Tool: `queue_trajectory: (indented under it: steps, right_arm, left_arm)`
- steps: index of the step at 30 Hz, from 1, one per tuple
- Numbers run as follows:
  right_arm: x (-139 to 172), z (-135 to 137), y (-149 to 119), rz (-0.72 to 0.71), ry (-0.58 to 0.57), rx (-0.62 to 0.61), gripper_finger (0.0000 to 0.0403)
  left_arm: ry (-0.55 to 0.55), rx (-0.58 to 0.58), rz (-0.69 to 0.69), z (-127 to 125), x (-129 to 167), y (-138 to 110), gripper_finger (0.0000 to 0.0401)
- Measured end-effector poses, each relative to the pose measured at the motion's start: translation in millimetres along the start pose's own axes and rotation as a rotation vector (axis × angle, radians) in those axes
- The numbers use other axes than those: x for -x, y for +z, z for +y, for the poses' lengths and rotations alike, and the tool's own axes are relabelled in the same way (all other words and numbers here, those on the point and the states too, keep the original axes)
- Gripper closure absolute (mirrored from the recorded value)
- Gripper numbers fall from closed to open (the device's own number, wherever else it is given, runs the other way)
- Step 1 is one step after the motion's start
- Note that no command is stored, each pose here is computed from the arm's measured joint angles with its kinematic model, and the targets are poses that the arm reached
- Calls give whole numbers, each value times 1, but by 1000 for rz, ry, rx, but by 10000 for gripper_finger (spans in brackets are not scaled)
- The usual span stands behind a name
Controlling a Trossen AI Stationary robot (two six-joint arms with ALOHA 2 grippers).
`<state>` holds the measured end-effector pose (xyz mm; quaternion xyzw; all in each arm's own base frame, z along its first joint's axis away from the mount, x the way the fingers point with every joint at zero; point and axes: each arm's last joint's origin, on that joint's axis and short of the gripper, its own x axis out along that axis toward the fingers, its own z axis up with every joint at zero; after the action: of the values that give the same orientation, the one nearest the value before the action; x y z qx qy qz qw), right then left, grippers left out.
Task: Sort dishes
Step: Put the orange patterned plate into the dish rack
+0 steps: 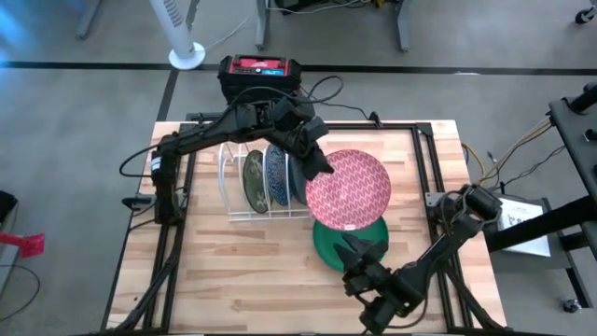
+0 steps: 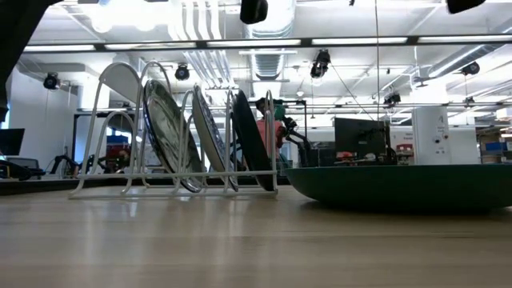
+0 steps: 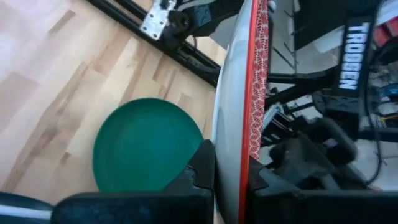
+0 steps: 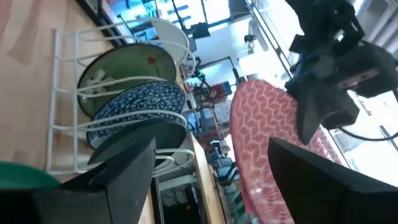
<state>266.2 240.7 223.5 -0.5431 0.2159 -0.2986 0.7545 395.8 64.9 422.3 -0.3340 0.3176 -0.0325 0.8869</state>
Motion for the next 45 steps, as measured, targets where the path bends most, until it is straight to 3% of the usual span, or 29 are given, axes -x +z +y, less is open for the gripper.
queue_trajectory:
  steps: [10,20,28,36,41,45]
  right_arm:
    - [-39,2,-6,106,-31,101,121]
    - [-63,0,-10,174,-38,226,143]
    - [-63,0,-10,175,-37,238,221]
    - [-62,-1,-9,175,-96,256,371]
    - [-62,-1,-9,175,-81,246,380]
    - [-62,-1,-8,174,-61,243,381]
  left_arm:
    - [-8,-38,51,-8,-5,-9,399]
    - [63,-27,103,-4,-6,-16,399]
    - [68,-31,103,-3,-7,-16,397]
    - [103,-46,90,0,-8,-15,373]
    - [127,-146,96,1,-9,-16,339]
    - [128,-241,122,2,-10,-18,287]
